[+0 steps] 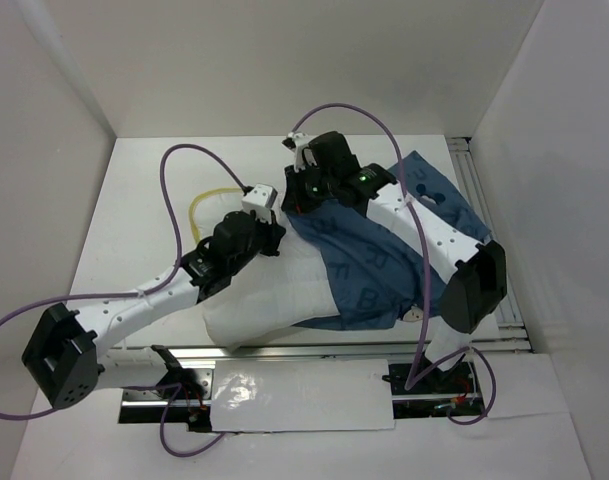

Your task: Put the pillow into the pillowcase

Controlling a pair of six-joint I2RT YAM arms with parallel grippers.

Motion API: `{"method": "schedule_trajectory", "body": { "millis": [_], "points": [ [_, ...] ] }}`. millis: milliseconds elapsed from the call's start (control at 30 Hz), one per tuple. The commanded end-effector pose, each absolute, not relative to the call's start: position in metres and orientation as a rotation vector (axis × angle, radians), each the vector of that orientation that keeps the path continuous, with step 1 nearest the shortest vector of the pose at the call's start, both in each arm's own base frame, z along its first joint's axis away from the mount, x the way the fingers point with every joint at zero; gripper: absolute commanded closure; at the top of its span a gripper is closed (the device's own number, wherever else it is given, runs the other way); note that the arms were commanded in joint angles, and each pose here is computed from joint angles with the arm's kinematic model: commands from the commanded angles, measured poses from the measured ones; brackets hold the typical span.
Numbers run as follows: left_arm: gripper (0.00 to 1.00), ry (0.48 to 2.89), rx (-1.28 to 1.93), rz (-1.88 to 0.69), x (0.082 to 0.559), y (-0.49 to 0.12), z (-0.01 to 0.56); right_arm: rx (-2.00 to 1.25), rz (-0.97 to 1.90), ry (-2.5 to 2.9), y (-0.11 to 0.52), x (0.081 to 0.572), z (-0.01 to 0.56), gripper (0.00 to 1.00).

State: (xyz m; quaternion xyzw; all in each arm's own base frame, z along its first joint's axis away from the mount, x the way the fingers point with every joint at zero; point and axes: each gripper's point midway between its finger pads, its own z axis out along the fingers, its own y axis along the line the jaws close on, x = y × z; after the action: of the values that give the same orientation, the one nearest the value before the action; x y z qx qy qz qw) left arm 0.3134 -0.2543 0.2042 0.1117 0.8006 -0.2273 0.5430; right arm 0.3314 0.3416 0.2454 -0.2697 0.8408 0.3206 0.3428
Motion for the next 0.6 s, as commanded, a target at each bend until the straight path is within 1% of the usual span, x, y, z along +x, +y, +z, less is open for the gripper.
{"method": "schedule_trajectory", "body": {
  "millis": [0,67,100,133,167,200,233,267,333,467,500,567],
  "points": [
    [1.00,1.581,0.109,-0.660,0.327,-0.259,0.306,-0.744,0.933,2.070,0.358,0.304,0.294,1.00],
    [1.00,1.592,0.070,-0.636,0.331,-0.255,0.302,-0.789,1.031,2.028,0.367,0.292,0.301,1.00],
    [1.00,1.614,0.029,-0.597,0.339,-0.252,0.292,-0.867,1.152,1.986,0.375,0.276,0.310,1.00],
    [1.00,1.620,0.030,-0.594,0.341,-0.254,0.290,-0.896,1.197,1.961,0.381,0.273,0.311,1.00],
    [1.00,1.622,0.031,-0.593,0.344,-0.256,0.288,-0.933,1.252,1.920,0.393,0.263,0.323,1.00],
    [1.00,1.592,0.022,-0.608,0.346,-0.259,0.293,-0.960,1.282,1.903,0.400,0.259,0.327,1.00],
    [1.00,1.581,0.018,-0.614,0.349,-0.261,0.294,-0.990,1.314,1.927,0.409,0.258,0.319,1.00],
    [1.00,1.565,0.014,-0.622,0.351,-0.262,0.297,-1.022,1.341,1.911,0.418,0.250,0.328,1.00],
    [1.00,1.497,0.018,-0.643,0.353,-0.265,0.313,-1.056,1.392,1.936,0.432,0.247,0.316,1.00],
    [1.00,1.427,0.039,-0.673,0.349,-0.263,0.329,-1.019,1.403,1.974,0.448,0.256,0.306,1.00],
    [1.00,1.427,0.048,-0.681,0.348,-0.265,0.329,-0.997,1.369,2.016,0.447,0.261,0.296,1.00],
    [1.00,1.478,0.036,-0.634,0.353,-0.259,0.320,-0.888,1.213,2.078,0.438,0.286,0.286,1.00]
  ]
}}
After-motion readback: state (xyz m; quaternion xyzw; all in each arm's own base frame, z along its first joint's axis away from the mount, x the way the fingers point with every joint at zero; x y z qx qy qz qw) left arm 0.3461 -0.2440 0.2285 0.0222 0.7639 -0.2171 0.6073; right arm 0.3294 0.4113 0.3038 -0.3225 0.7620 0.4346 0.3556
